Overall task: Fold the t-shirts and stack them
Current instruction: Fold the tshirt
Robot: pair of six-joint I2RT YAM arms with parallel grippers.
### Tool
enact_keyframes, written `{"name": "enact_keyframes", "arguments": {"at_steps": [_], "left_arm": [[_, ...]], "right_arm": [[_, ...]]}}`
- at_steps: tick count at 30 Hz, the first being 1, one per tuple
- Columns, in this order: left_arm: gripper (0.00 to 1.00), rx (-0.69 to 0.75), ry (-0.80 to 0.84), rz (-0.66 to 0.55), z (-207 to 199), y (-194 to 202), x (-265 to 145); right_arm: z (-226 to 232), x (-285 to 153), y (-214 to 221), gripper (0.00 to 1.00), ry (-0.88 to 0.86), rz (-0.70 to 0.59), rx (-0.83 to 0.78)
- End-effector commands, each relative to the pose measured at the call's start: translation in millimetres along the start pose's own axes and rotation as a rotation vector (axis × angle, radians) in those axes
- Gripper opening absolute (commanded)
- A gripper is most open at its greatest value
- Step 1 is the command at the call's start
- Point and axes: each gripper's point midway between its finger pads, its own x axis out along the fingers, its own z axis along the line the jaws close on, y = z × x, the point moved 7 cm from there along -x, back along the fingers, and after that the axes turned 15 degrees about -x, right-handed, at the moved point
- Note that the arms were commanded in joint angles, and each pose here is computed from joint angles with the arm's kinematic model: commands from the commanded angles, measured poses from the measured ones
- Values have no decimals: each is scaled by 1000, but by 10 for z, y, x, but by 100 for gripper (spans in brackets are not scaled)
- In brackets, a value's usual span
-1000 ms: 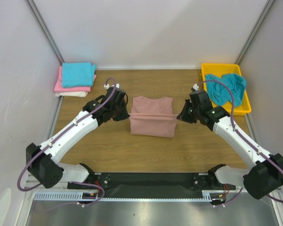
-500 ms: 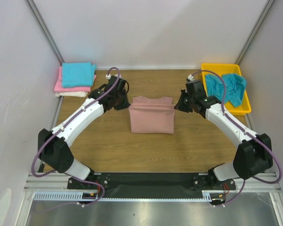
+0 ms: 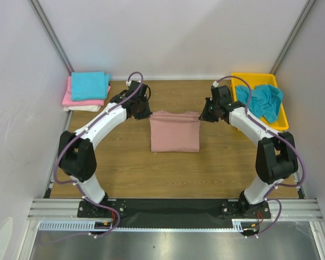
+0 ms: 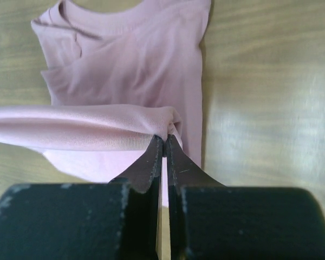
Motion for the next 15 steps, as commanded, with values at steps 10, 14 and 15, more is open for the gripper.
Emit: {"name": "enact_keyframes", "arguments": {"at_steps": [10, 14, 15], "left_arm": [[0, -29, -14, -81, -4, -415, 524], [0, -32, -29, -74, 35, -412, 727], [1, -34, -35, -78, 33, -431, 750]], "right_arm": [[-254, 481, -347, 0, 9, -23, -25], [-244, 613, -390, 0, -10, -28, -26], [-257, 652, -396, 0, -8, -28, -26]]}}
